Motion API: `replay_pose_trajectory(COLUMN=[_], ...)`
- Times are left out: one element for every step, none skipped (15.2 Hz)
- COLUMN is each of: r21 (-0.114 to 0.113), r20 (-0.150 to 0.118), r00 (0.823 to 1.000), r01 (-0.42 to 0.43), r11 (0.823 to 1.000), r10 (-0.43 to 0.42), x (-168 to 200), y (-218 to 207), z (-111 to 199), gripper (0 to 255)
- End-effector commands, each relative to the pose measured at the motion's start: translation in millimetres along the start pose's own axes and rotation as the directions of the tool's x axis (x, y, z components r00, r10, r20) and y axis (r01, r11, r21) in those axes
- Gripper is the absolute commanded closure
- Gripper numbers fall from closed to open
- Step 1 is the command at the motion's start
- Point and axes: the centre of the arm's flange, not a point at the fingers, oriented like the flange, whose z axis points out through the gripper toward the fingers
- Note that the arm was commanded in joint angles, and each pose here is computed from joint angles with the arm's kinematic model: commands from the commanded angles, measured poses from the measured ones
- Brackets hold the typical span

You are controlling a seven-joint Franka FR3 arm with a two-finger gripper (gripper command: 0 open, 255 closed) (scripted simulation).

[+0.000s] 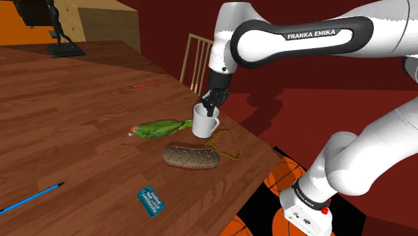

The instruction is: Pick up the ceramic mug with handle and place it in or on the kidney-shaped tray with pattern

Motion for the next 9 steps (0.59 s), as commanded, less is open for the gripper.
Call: replay_pose_trajectory(r21=[0.000,0.000,0.000,0.000,0.000,0.000,0.000,0.000,0.000], r20=[0.000,0.000,0.000,0.000,0.000,0.000,0.000,0.000,0.000], r00=[1.000,1.000,1.000,1.000,1.000,1.000,1.000,1.000,1.000], r01=[-0.001,-0.001,-0.001,-0.001,-0.001,-0.001,-0.001,-0.001,-0.001], r11=[1.000,1.000,1.000,1.000,1.000,1.000,1.000,1.000,1.000], r10=[0.001,0.001,0.001,0.001,0.001,0.001,0.001,0.001,0.001], x=[-15,-22,-30,-36,-35,-35,-34,-34,-34], y=[-21,-32,-43,-52,-52,-51,-51,-51,-50], z=[1,1,2,2,7,12,17,23,28], gripper=[255,255,255,255,255,255,255,255,255])
